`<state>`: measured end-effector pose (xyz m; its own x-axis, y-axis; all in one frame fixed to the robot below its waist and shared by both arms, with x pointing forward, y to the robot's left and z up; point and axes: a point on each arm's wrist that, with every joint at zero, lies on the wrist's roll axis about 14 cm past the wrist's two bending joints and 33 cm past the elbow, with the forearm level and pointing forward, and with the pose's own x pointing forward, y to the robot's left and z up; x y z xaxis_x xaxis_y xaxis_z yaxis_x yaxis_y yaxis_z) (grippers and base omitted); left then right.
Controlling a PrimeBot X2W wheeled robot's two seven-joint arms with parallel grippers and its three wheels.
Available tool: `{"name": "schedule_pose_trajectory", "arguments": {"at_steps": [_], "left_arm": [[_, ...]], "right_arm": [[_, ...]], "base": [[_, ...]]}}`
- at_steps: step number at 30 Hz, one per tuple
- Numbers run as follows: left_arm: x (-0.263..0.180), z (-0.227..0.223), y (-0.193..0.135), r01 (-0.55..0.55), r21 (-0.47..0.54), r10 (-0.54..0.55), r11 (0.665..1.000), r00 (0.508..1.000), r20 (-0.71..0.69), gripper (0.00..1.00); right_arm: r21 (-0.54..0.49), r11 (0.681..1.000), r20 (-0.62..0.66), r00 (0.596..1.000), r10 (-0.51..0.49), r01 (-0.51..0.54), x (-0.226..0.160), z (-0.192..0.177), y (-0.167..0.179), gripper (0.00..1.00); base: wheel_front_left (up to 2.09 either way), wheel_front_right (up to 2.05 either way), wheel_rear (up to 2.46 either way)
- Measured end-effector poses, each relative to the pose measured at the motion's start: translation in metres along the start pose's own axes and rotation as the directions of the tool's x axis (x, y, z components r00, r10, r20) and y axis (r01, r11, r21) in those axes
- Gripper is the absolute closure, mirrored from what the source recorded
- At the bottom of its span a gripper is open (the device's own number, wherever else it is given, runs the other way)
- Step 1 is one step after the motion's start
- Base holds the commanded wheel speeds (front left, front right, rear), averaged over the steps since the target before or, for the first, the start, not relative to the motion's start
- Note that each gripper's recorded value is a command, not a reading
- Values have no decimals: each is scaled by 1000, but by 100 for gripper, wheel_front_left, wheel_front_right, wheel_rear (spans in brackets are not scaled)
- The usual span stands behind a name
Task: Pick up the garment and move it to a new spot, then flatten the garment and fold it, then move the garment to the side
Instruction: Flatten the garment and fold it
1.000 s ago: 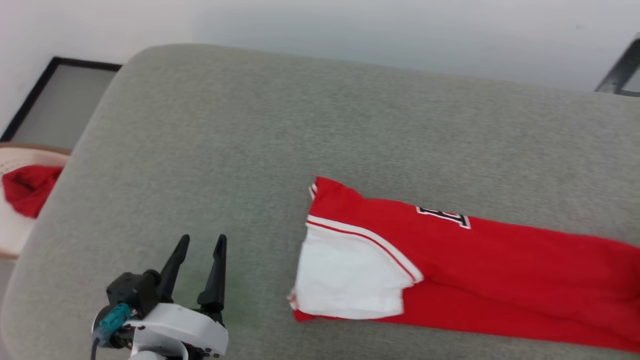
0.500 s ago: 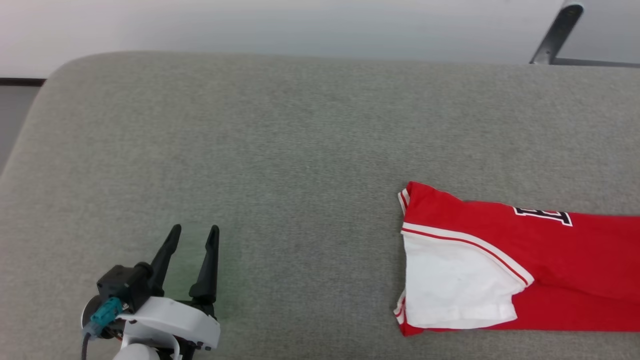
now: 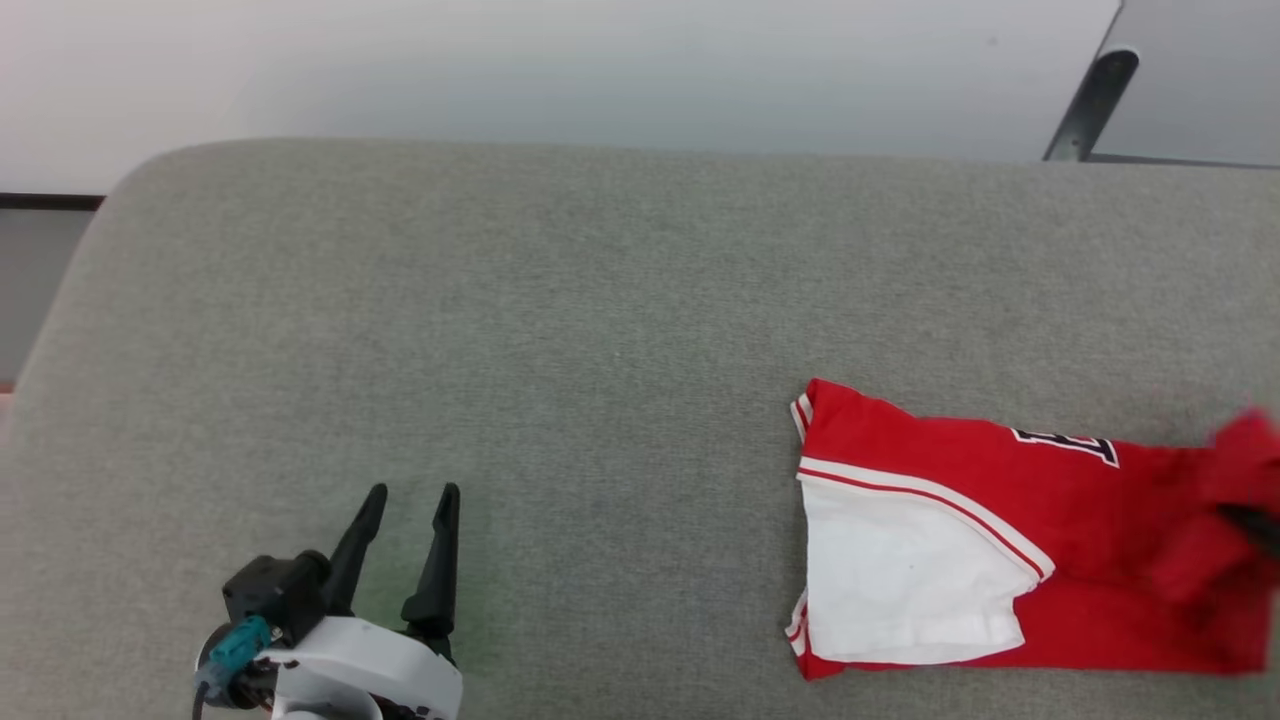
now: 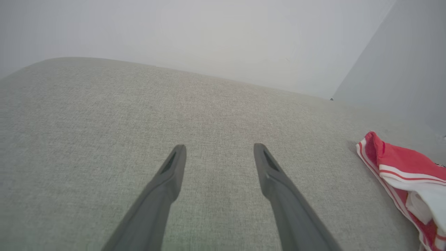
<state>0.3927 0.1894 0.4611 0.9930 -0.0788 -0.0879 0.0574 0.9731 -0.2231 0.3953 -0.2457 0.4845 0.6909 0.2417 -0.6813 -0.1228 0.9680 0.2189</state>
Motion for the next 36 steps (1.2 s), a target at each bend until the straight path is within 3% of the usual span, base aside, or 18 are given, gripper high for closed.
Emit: {"name": "schedule_pose_trajectory", "arguments": {"at_steps": [8, 17, 24, 26, 27, 36], "left_arm": [[-16, 5, 12, -47, -19, 48, 999, 999, 18, 0], [-35, 10, 30, -115, -37, 117, 993, 993, 36, 0], [-43, 10, 34, -139, -49, 141, 989, 989, 41, 0], [-44, 10, 35, -138, -51, 141, 989, 989, 44, 0], [-44, 11, 35, -139, -51, 141, 989, 989, 45, 0], [-41, 10, 22, -95, -59, 98, 994, 994, 46, 0]], "right_arm": [[-142, 953, -25, 963, 267, -268, 26, 8, 110, 100], [-184, 897, -156, 913, 377, -402, 57, -20, 166, 100], [-207, 876, -138, 899, 415, -436, 65, -17, 185, 98], [-215, 874, -119, 900, 420, -436, 65, -15, 187, 38], [-209, 875, -105, 900, 424, -437, 65, -14, 188, 0], [-186, 892, 26, 905, 424, -413, 48, 5, 175, 0]], "base": [[0, 0, 0], [0, 0, 0], [0, 0, 0], [0, 0, 0], [0, 0, 0], [0, 0, 0]]}}
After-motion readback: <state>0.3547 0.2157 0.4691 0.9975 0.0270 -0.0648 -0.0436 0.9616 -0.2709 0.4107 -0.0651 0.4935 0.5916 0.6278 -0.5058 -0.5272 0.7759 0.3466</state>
